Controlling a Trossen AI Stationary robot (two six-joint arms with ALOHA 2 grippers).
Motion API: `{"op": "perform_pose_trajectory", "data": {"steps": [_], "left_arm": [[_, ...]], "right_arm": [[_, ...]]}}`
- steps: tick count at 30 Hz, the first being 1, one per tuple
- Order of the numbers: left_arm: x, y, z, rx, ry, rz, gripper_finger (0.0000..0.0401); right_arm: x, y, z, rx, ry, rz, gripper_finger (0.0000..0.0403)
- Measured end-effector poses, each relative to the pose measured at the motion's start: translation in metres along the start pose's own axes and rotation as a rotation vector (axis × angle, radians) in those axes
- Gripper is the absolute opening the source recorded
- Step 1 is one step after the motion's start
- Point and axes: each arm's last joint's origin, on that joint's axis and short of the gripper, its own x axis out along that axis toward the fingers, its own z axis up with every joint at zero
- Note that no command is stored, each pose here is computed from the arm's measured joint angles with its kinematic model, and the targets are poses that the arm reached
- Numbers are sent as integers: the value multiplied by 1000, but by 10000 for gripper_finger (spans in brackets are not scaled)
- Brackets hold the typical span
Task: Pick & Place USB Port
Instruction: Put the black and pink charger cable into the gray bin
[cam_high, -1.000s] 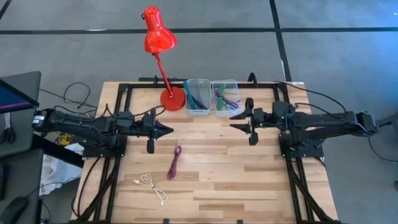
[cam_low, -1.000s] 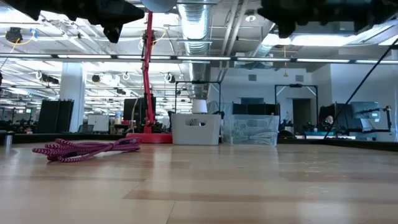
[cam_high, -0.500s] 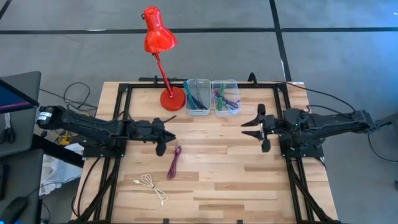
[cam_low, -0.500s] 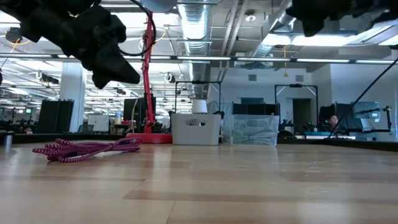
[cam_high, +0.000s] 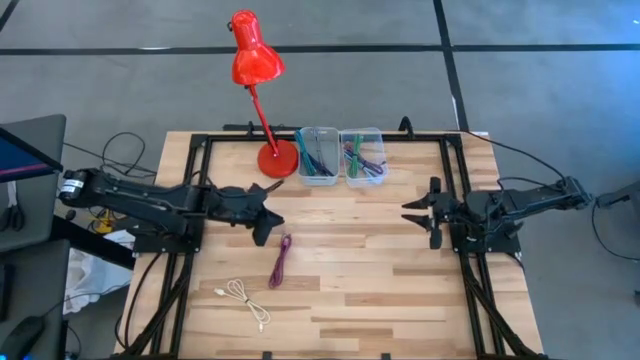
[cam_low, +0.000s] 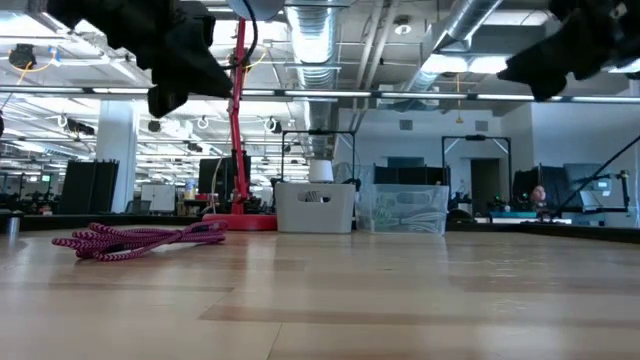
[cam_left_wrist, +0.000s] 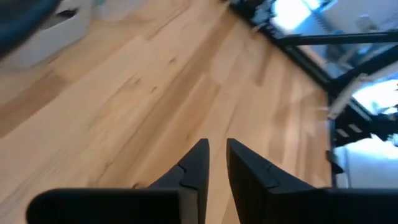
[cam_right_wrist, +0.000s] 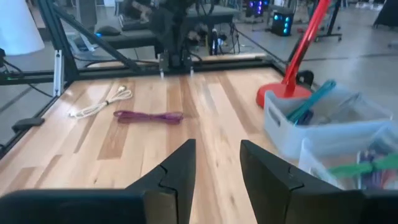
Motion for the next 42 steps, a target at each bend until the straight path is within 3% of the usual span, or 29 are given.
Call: {"op": "perform_pose_trajectory", "data": {"steps": [7,15,20,26,29,42], "left_arm": [[-3,2,-1,-172,99,107,42],[38,2,-23,-251,302,174,42],[48,-11,-2,-160,277,156,32],[30,-17,18,-210,315,366,5],[25,-21,21,-227,302,400,5],[26,-29,23,-291,372,253,11]], "right_arm": [[-15,-5,-20,42,-10,-29,118],[-29,-11,-25,59,-58,-52,118],[-28,-11,-25,60,-54,-53,118],[-28,-11,-25,75,-55,-52,118],[-28,-11,-25,75,-55,-52,118],[-28,-12,-26,72,-51,-86,118]]}}
